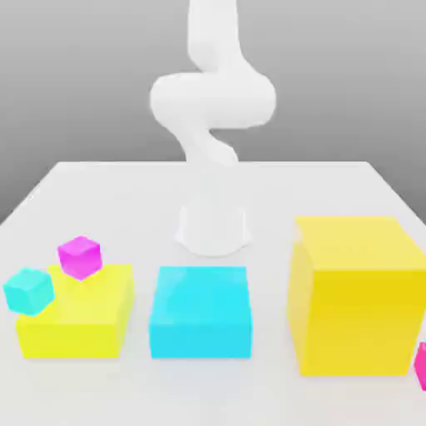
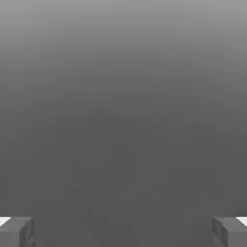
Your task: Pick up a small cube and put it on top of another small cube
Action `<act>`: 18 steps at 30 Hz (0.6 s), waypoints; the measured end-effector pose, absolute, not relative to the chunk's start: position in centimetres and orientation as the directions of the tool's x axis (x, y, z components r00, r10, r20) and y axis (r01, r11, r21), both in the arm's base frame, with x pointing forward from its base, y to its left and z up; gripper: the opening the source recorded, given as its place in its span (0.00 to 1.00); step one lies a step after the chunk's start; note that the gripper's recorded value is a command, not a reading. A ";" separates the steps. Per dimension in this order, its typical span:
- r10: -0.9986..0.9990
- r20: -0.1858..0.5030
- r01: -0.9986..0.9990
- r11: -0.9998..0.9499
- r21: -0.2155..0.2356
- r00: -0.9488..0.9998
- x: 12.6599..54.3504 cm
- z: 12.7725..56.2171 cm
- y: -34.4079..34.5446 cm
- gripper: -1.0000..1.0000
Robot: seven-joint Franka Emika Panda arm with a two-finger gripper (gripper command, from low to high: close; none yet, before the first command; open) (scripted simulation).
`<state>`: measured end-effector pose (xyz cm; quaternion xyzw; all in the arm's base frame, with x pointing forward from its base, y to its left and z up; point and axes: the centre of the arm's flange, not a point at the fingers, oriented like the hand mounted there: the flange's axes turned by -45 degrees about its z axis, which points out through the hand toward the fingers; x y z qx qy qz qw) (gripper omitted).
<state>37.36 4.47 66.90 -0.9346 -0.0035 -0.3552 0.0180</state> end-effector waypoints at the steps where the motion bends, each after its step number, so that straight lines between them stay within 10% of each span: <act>1: 0.002 0.636 0.035 -0.999 -0.039 0.772 38.3 64.8 6.8 0.50; 9: 0.120 0.393 0.154 -0.987 -0.056 0.912 37.2 46.6 25.5 0.50; 18: 0.282 0.104 0.282 -0.959 0.008 0.954 20.6 26.9 37.6 0.50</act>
